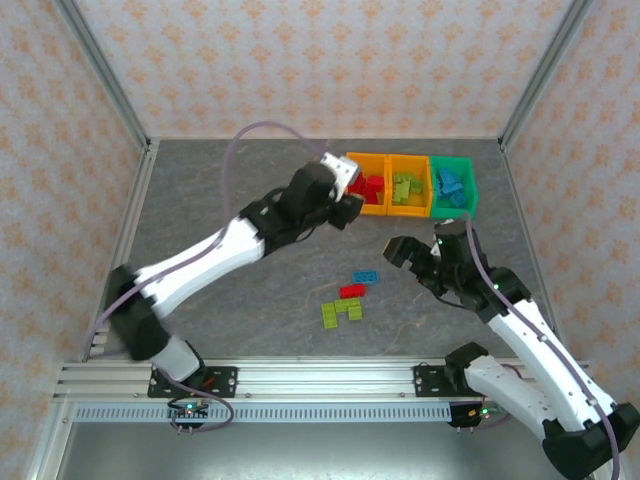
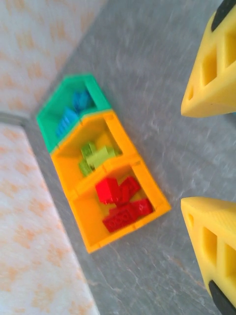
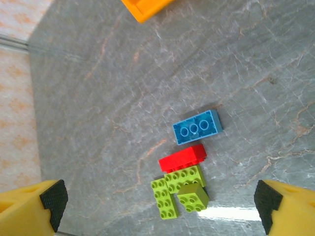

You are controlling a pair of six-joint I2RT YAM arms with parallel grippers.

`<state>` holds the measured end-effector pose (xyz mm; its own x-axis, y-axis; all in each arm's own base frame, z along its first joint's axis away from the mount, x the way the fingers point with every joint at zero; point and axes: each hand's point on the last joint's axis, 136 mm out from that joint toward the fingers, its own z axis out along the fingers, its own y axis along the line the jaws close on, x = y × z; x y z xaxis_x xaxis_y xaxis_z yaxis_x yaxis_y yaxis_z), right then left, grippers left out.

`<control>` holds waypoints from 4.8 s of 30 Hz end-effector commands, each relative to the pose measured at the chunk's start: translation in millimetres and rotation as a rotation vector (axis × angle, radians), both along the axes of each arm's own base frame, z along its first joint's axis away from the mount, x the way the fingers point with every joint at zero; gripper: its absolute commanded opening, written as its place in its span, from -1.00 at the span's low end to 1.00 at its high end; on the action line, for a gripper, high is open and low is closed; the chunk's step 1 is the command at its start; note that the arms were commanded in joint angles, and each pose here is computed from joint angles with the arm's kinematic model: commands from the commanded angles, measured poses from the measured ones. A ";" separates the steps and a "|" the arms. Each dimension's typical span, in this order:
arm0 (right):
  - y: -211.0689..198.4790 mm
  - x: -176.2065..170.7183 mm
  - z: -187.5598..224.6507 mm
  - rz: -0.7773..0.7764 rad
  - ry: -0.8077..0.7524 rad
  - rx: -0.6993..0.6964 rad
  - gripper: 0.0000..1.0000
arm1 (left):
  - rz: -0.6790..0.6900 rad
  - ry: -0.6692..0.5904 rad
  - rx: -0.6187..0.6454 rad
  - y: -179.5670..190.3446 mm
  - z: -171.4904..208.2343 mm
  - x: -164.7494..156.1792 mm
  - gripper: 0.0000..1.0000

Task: Sort the legos into containers by color

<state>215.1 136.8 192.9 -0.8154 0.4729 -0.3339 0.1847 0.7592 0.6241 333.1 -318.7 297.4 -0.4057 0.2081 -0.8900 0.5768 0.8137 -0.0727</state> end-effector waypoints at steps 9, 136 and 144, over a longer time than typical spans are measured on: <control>35.6 17.0 -74.3 0.219 0.108 -0.354 0.99 | -0.245 -0.050 0.211 105.3 -22.9 -152.8 -0.07; 3.1 70.3 -6.2 -0.072 -0.226 -0.430 -0.58 | -0.327 -0.112 0.300 145.9 -79.4 -177.3 1.00; -76.7 211.1 -8.1 -0.285 -0.164 -0.549 -0.64 | -0.318 -0.106 0.314 147.7 -84.3 -176.0 1.00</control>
<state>388.4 77.0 189.4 -0.6027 0.4485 -0.6600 0.3539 0.8915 0.2827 154.7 -176.0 216.7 -0.1940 0.5559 -0.8083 0.8027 0.5636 0.1950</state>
